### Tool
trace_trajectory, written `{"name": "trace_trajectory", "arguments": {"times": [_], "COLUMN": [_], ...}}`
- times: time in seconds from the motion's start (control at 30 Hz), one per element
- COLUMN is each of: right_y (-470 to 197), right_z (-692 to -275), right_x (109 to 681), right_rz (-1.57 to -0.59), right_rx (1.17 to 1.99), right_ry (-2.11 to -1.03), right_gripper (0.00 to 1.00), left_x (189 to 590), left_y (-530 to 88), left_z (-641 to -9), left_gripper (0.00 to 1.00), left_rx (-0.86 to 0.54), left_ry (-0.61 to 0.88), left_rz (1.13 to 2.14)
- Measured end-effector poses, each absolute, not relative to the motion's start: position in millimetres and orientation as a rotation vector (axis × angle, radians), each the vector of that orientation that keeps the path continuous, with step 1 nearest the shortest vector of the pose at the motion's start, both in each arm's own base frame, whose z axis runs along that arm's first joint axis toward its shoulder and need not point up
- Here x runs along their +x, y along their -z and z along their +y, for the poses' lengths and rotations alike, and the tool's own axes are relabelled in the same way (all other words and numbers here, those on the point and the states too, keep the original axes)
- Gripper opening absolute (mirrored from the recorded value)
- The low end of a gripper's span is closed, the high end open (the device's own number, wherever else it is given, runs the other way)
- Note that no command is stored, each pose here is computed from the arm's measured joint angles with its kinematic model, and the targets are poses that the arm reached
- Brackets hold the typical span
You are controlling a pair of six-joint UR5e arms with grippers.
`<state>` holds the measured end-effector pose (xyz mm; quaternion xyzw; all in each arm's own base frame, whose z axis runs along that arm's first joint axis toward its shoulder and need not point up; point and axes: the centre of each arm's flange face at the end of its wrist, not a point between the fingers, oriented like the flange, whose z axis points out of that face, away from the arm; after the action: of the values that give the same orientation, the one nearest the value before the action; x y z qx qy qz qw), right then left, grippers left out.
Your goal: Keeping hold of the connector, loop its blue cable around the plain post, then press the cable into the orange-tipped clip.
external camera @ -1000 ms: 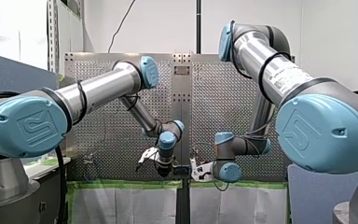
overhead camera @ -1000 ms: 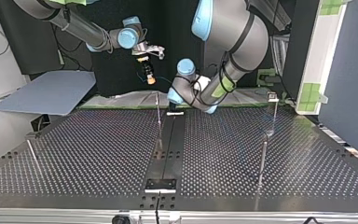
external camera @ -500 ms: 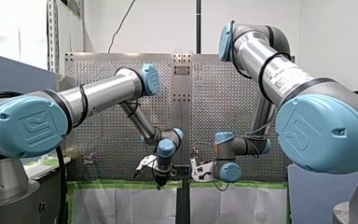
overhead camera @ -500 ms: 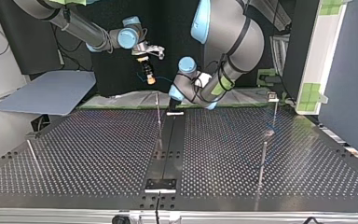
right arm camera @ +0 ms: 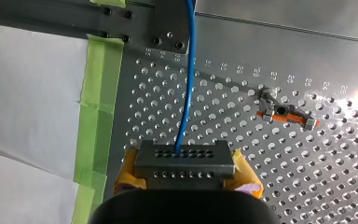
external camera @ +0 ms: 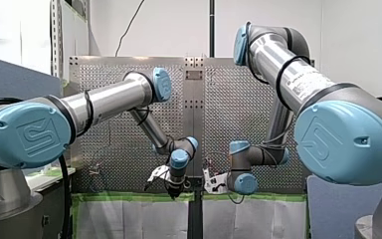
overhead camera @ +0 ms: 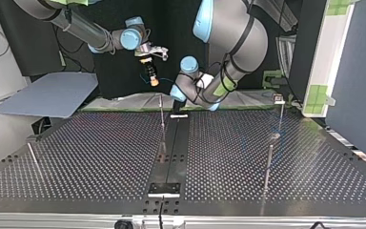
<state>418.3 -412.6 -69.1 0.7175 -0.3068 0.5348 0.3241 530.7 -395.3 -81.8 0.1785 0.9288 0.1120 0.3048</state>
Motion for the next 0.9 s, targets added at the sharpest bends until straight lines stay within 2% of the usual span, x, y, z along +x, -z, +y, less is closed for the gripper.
{"name": "trace_trajectory", "arguments": {"times": [0.07,0.1,0.13,0.6,0.9], "right_y": [69,69,69,69,69], "right_z": [-413,-413,-413,-413,-414], "right_x": [418,418,418,417,416], "right_rz": [-0.805,-0.805,-0.805,-0.807,-0.819], "right_rx": [1.882,1.881,1.881,1.881,1.881], "right_ry": [-1.403,-1.403,-1.403,-1.401,-1.395], "right_gripper": [0.0,0.0,0.0,0.0,0.0], "left_x": [529,528,527,520,515], "left_y": [83,84,85,82,51], "left_z": [-395,-395,-395,-401,-400], "left_gripper": [0.1,0.1,0.02,0.02,0.02], "left_rx": [0.472,0.472,0.471,0.445,0.325], "left_ry": [-0.302,-0.303,-0.304,-0.272,-0.193], "left_rz": [2.46,2.461,2.46,2.445,2.385]}}
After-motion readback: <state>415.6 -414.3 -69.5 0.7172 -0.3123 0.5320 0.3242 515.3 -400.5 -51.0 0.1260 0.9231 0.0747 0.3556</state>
